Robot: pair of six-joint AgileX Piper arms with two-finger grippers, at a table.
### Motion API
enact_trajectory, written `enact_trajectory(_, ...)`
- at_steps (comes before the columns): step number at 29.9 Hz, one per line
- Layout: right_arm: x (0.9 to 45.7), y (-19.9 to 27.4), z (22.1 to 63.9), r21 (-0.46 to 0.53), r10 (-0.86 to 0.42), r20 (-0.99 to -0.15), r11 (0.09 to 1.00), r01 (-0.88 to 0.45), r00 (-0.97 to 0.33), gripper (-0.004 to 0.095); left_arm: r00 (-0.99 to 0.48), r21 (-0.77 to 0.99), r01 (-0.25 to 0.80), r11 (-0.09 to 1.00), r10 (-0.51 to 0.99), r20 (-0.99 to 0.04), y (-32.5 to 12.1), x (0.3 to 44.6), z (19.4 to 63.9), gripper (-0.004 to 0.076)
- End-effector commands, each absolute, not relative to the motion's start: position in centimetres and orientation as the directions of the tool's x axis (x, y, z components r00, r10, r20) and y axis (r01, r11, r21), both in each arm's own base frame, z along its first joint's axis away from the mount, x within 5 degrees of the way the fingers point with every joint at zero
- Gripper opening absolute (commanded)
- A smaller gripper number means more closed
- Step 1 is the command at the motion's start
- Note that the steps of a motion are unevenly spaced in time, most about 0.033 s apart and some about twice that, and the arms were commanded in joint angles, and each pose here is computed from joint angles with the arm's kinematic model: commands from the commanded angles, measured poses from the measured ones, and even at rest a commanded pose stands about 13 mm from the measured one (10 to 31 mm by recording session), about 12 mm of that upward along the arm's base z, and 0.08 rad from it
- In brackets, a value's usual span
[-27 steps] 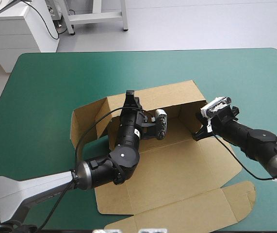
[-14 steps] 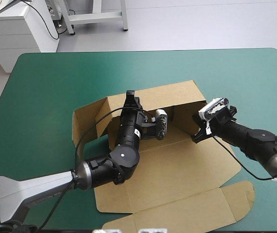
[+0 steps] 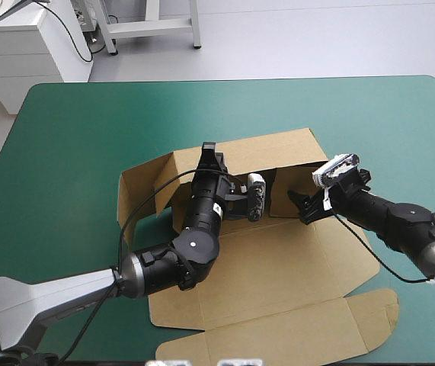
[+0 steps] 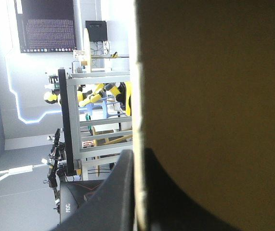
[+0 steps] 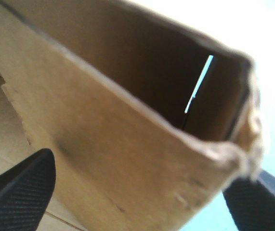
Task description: Fold the box
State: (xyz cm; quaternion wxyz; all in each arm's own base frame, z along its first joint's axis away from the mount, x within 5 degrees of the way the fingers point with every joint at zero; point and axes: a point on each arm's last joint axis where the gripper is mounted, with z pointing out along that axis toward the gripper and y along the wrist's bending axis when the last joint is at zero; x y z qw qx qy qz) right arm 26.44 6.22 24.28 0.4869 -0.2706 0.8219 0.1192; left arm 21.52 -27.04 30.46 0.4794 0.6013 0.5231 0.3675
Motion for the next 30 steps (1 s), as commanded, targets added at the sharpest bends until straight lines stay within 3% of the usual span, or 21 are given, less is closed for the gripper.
enact_trajectory(1, 26.73, 6.39, 26.28, -0.061, -0.269, -0.912, 0.836, -0.546, -0.31, 0.0825, 0.194, 0.979, 0.198, 0.048, 0.977, -0.087, -26.68, 21.25, 33.02, -0.0008)
enact_trajectory(6, 26.98, 6.36, 26.76, -0.058, -0.244, -0.926, 0.846, -0.53, -0.289, 0.079, 0.194, 0.979, 0.198, 0.048, 0.977, -0.087, -26.68, 21.25, 33.02, -0.0008)
enact_trajectory(10, 26.99, 6.35, 26.75, -0.058, -0.244, -0.925, 0.847, -0.529, -0.289, 0.0654, 0.194, 0.979, 0.198, 0.048, 0.977, -0.087, -26.68, 21.25, 33.02, -0.0008)
enact_trajectory(12, 27.01, 6.35, 26.8, -0.059, -0.244, -0.926, 0.847, -0.528, -0.288, 0.0508, 0.194, 0.979, 0.198, 0.048, 0.977, -0.087, -26.68, 21.25, 33.02, -0.0008)
enact_trajectory(17, 26.98, 6.45, 26.86, -0.066, -0.251, -0.928, 0.839, -0.54, -0.277, 0.0025, 0.195, 0.979, 0.199, 0.046, 0.977, -0.086, -26.73, 21.27, 32.94, -0.0008)
enact_trajectory(18, 26.97, 6.47, 26.87, -0.069, -0.254, -0.928, 0.837, -0.543, -0.273, -0.0015, 0.195, 0.979, 0.199, 0.046, 0.977, -0.086, -26.73, 21.27, 32.94, -0.0008)
enact_trajectory(27, 27.03, 6.3, 26.79, -0.084, -0.267, -0.923, 0.843, -0.531, -0.278, -0.0011, 0.217, 0.984, 0.177, 0.03, 0.974, -0.069, -26.89, 21.26, 33.12, -0.0006)
enact_trajectory(30, 27.32, 5.83, 26.85, -0.11, -0.281, -0.914, 0.866, -0.488, -0.293, -0.0011, 0.228, 0.987, 0.157, 0.018, 0.972, -0.054, -26.96, 21.27, 33.28, 0.0057)
